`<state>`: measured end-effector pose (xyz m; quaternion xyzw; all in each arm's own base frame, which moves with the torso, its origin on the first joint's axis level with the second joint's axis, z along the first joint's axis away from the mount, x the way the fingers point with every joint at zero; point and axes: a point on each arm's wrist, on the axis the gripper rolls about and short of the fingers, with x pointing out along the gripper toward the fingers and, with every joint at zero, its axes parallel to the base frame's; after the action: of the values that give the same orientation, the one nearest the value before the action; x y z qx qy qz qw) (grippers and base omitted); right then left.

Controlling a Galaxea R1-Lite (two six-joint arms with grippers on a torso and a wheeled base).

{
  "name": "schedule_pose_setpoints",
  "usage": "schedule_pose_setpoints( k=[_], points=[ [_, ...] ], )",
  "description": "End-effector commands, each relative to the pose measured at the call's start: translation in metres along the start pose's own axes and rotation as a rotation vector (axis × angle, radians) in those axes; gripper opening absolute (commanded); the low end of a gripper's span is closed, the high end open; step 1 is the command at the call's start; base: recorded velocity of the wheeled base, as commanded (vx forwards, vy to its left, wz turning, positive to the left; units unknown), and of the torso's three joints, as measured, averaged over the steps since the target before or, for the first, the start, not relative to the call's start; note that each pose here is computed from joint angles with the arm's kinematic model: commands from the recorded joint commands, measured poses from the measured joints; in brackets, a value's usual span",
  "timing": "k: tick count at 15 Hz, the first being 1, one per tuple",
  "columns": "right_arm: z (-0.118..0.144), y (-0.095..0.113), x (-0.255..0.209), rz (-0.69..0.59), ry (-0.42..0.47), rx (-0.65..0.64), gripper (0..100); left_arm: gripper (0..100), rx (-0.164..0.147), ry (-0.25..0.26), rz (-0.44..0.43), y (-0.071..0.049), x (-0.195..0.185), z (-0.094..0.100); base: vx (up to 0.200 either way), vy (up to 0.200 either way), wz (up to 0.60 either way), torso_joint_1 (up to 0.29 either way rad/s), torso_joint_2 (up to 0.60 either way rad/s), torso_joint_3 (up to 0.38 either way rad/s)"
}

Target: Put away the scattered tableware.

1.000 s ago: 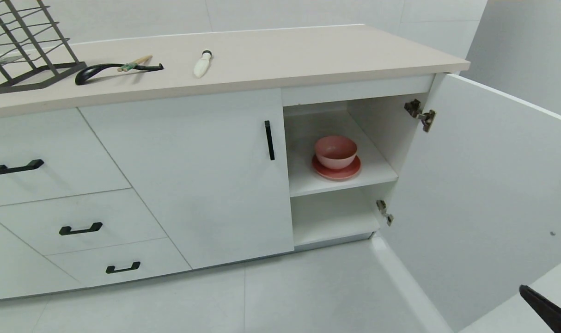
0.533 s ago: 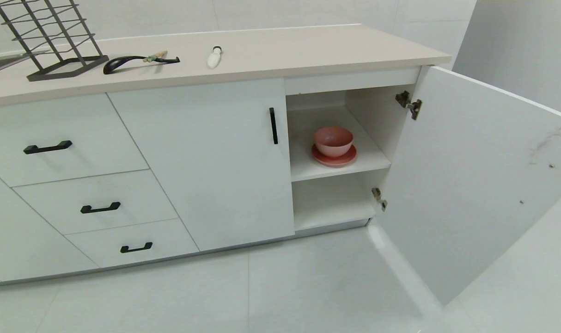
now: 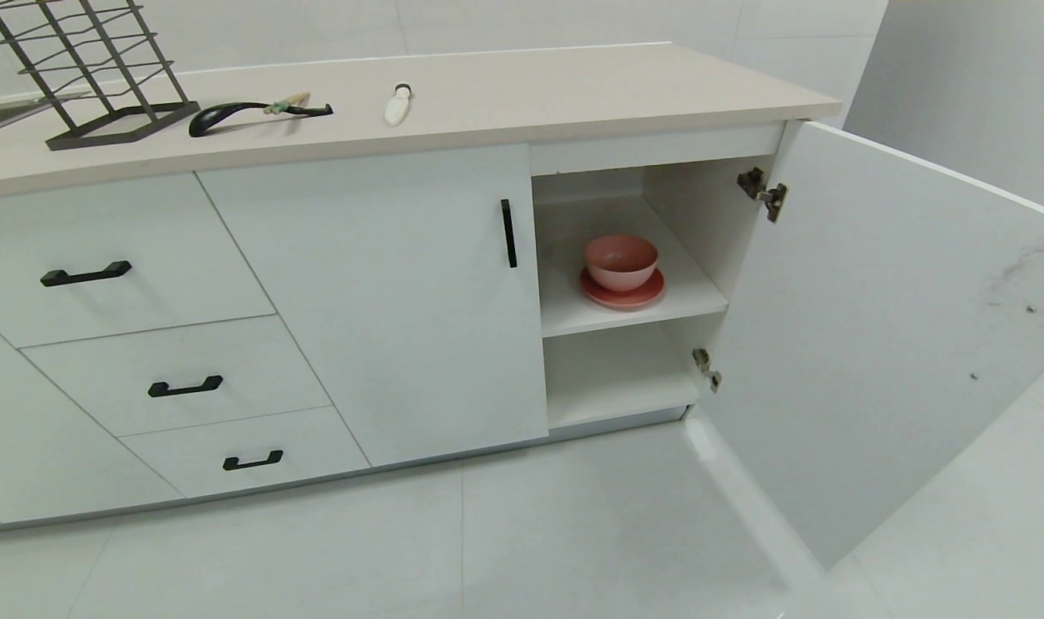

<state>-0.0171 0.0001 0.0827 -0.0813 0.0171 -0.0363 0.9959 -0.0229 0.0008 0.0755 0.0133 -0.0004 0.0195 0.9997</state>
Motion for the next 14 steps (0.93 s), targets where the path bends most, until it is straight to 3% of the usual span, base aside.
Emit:
schedule_pose_setpoints(
  k=[1,3,9,14],
  points=[
    [0.0001,0.0009,0.0001,0.042,-0.001,-0.007,100,100,0.004,0.001,0.001,0.0,0.0001,0.0,0.0,0.0,0.0,0.0,0.0,0.0],
    [-0.0003,0.0,0.0003,0.098,0.004,0.092,100,100,0.013,0.001,0.001,0.0,0.0001,0.0,0.0,-0.2,0.0,0.002,0.0,0.007],
    [-0.0016,-0.0001,-0.0036,0.051,-0.036,0.079,100,100,0.003,0.001,0.001,0.0,0.0001,0.0,0.0,-0.2,0.0,0.006,0.0,0.002],
    [-0.0019,0.0,-0.0034,0.051,-0.036,0.083,100,100,0.004,0.001,0.001,0.0,0.0001,0.0,0.0,0.0,0.0,0.0,0.0,0.0]
  ],
)
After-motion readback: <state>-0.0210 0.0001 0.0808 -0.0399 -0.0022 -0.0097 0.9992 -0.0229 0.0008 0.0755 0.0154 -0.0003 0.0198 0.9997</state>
